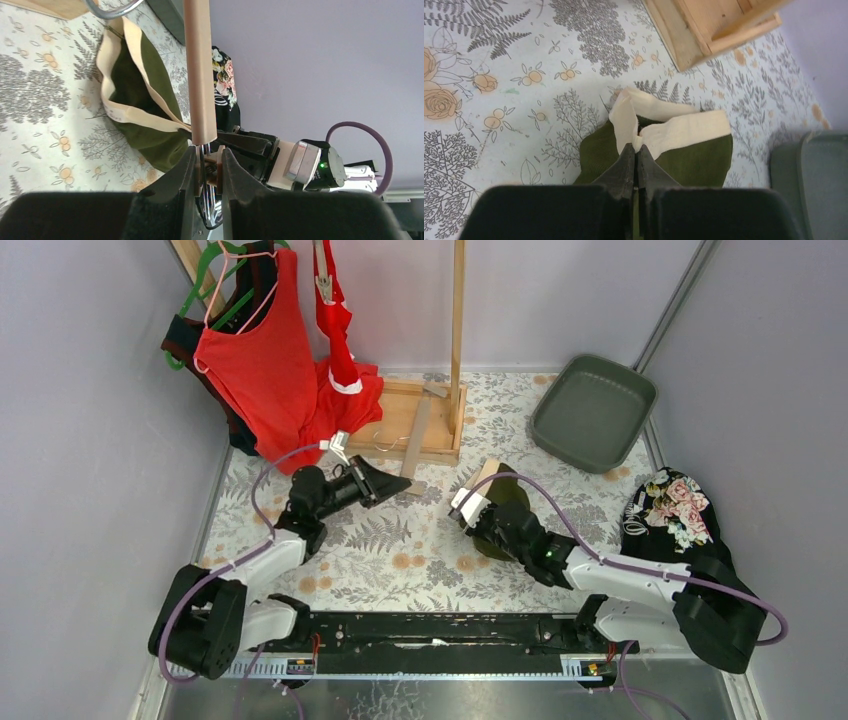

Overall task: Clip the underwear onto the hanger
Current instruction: Clamp the underwear onto the hanger.

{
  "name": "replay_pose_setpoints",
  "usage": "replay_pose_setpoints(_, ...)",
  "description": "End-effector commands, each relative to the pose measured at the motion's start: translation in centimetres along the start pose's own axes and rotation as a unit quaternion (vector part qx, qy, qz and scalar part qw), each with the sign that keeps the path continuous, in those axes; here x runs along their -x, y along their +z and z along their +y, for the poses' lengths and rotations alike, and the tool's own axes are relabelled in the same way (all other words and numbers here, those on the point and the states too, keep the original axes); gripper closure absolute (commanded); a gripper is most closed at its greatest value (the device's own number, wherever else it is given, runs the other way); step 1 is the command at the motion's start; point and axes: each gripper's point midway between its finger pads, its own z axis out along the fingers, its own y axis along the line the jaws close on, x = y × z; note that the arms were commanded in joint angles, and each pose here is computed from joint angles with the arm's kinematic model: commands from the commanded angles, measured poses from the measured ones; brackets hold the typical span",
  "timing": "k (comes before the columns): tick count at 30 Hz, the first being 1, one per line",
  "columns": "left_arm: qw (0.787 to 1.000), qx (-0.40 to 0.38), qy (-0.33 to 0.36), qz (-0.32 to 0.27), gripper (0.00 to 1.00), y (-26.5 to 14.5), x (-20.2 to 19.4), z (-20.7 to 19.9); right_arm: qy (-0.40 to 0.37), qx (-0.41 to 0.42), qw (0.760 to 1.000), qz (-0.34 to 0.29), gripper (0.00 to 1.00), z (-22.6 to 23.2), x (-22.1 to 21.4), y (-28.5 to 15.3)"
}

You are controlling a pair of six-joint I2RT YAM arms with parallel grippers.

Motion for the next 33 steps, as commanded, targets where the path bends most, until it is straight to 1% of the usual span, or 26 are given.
replay_pose_setpoints(1, 1.000, -0.020, -0.002, 0.001, 1.00, 1.8, 0.5, -2.1, -0.046, 0.018, 0.997, -0.056, 1.00, -0.3, 4.6, 1.3)
replay_pose_setpoints(4, 1.000, -0.004, -0.023, 0.002, 1.00, 2.3, 0.1, -1.4, -0.046, 0.018, 0.997, -0.053, 1.00, -0.5, 5.5, 2.3)
replay_pose_setpoints(9, 0.997, 0.053, -0.040, -0.025, 1.00, 2.5, 0.8, 0.0, -0.045, 0.016, 0.997, -0.054, 1.00, -0.9, 7.3, 3.4)
replay_pose_setpoints(13, 0.993, 0.102, -0.041, -0.034, 1.00, 2.6, 1.2, 0.5, -0.067, 0.017, 0.996, -0.053, 1.00, -0.9, 7.6, 3.8)
replay_pose_setpoints(18, 0.986, 0.155, -0.028, -0.048, 1.00, 2.8, 2.5, -0.1, -0.112, 0.019, 0.992, -0.060, 1.00, -0.7, 7.5, 3.8)
replay_pose_setpoints(21, 0.979, 0.196, -0.035, -0.040, 1.00, 3.2, 2.5, 0.2, -0.141, 0.016, 0.988, -0.063, 1.00, -0.8, 7.5, 3.9)
replay_pose_setpoints(24, 0.975, 0.215, -0.041, -0.020, 1.00, 3.9, 2.1, 0.3, -0.153, 0.013, 0.986, -0.064, 1.00, -0.9, 7.7, 4.1)
replay_pose_setpoints(29, 0.973, 0.222, -0.053, 0.006, 1.00, 4.8, 1.1, 0.4, -0.153, -0.002, 0.986, -0.060, 1.00, -1.5, 8.2, 4.7)
replay_pose_setpoints(33, 0.972, 0.224, -0.062, 0.020, 1.00, 4.9, 0.6, 0.5, -0.154, -0.032, 0.986, -0.054, 1.00, -2.7, 8.7, 5.1)
